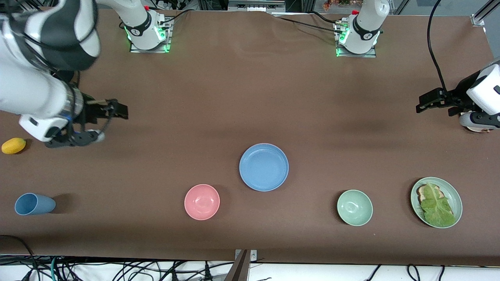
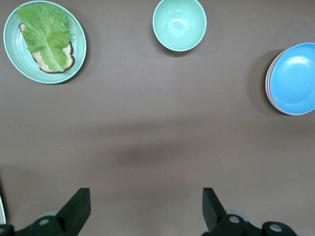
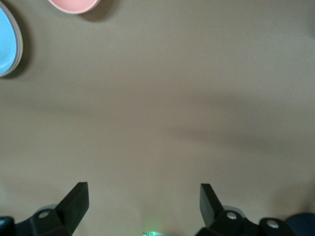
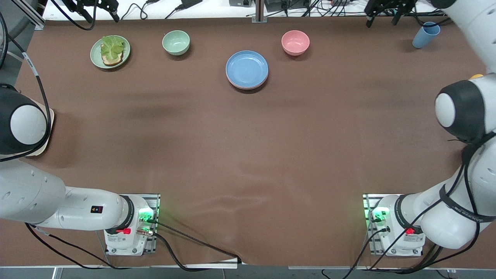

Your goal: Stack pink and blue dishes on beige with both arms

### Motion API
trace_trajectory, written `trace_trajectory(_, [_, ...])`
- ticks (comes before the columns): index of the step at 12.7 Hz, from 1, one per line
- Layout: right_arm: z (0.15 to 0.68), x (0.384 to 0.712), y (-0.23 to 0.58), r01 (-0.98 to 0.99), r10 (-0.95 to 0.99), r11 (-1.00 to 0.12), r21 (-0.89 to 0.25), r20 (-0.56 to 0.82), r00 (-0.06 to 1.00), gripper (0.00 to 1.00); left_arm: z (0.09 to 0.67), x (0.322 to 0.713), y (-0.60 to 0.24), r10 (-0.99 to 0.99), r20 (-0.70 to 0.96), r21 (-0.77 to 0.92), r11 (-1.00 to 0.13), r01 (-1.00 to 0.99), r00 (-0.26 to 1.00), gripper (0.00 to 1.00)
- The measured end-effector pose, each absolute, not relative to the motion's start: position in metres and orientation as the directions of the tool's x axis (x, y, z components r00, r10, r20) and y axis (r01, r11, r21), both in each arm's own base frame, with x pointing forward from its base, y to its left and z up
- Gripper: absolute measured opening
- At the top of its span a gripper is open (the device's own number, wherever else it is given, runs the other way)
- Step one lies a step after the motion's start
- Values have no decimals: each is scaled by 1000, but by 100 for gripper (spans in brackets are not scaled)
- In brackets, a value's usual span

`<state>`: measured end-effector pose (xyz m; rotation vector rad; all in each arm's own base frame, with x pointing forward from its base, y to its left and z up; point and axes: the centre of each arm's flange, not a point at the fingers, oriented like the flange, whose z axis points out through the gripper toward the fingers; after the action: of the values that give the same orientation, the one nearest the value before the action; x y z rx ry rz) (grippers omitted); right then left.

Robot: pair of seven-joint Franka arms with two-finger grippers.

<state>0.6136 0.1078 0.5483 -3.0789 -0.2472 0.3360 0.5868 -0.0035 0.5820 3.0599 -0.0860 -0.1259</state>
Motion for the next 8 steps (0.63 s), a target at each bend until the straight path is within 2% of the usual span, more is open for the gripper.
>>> trace_trajectory(4, [576,593,62,167,158,-986,16,-242,957,100,582,587,-3,-58,-80,80,-995,-52,995,100])
trace_trajectory(8, [571,563,48,74,67,-997,36,-163,984,100,581,587,-3,-58,-81,80,-995,-51,995,100])
